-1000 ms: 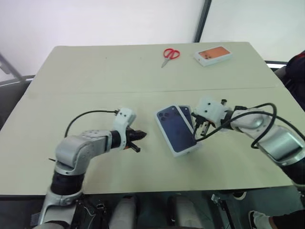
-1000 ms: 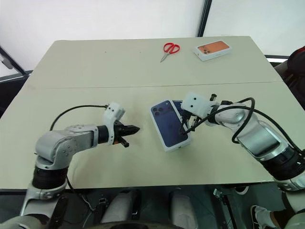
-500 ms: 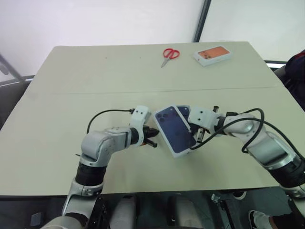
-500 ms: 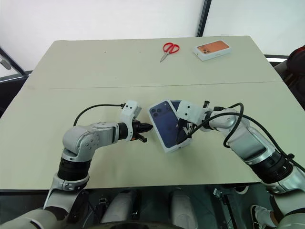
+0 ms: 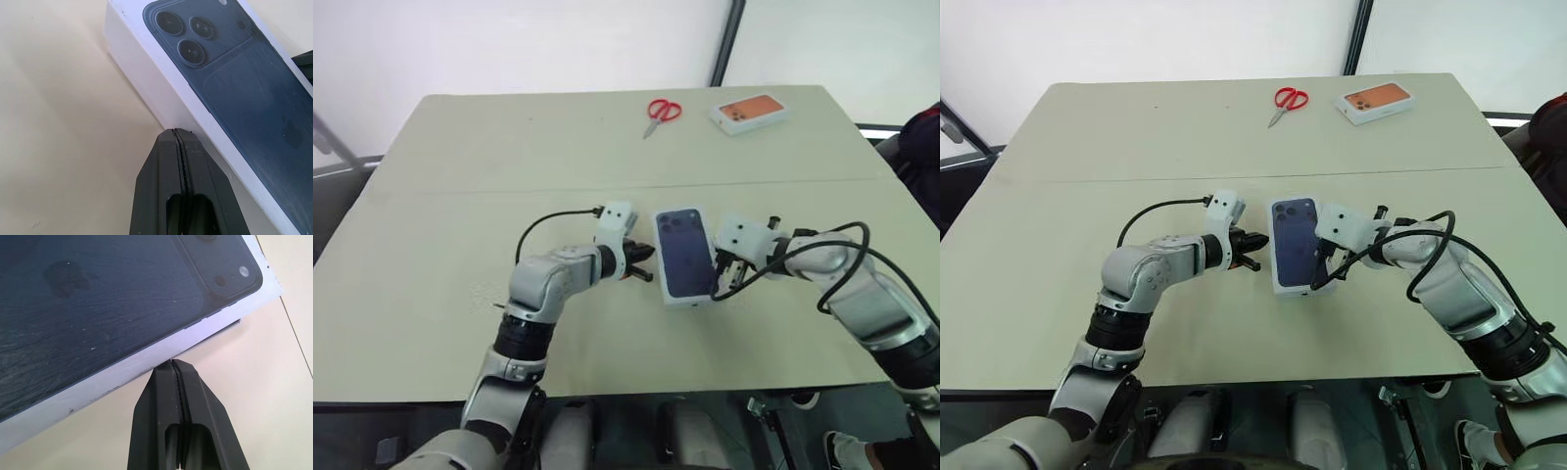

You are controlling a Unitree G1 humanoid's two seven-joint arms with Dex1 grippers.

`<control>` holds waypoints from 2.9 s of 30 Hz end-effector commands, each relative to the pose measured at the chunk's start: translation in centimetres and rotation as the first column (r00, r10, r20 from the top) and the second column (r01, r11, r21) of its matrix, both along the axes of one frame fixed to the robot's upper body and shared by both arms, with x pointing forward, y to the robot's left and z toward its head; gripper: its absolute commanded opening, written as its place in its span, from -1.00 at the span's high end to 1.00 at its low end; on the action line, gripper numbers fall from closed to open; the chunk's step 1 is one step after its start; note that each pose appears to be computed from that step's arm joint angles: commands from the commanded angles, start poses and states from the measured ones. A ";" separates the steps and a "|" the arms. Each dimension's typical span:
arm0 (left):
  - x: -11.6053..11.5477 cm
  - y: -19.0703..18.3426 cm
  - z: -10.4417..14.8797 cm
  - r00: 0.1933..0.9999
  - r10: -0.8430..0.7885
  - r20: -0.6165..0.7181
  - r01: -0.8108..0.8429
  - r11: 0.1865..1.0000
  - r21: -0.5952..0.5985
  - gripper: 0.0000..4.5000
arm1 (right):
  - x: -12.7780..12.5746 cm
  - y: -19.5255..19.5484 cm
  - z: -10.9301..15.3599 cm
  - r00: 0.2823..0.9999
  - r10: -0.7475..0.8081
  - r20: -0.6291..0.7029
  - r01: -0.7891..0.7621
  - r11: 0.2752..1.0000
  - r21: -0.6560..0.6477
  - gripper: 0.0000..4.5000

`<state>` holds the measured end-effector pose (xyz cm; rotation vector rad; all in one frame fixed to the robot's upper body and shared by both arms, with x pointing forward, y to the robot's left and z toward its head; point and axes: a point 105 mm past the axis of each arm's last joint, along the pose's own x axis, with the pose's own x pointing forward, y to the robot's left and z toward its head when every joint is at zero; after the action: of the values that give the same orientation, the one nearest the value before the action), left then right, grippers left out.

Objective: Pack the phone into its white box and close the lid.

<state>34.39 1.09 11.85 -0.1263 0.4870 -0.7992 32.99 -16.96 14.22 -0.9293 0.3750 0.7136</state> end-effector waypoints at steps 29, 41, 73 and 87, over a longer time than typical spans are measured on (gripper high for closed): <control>0.3 -1.8 1.8 0.994 -0.072 0.076 0.074 0.997 -0.018 1.00 | 0.1 -0.8 0.4 0.997 -0.057 0.056 0.057 0.998 0.009 0.99; 1.2 2.3 2.2 0.996 0.013 0.083 -0.012 1.000 -0.005 1.00 | 0.2 -3.9 3.9 0.991 -0.109 0.078 0.102 0.992 0.080 0.99; 2.4 -1.9 2.4 0.967 -0.124 0.224 0.125 0.992 0.010 1.00 | -4.5 -0.6 -0.4 0.997 0.014 -0.070 0.003 0.972 0.237 0.99; -1.3 19.4 3.4 0.852 0.204 0.482 -0.268 0.961 0.068 1.00 | 1.3 -5.0 5.5 0.974 -0.201 0.106 0.103 0.806 0.583 0.99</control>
<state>33.39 20.12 13.14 0.1084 0.1437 -0.5155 34.17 -21.87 17.94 -0.3773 0.1397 0.5403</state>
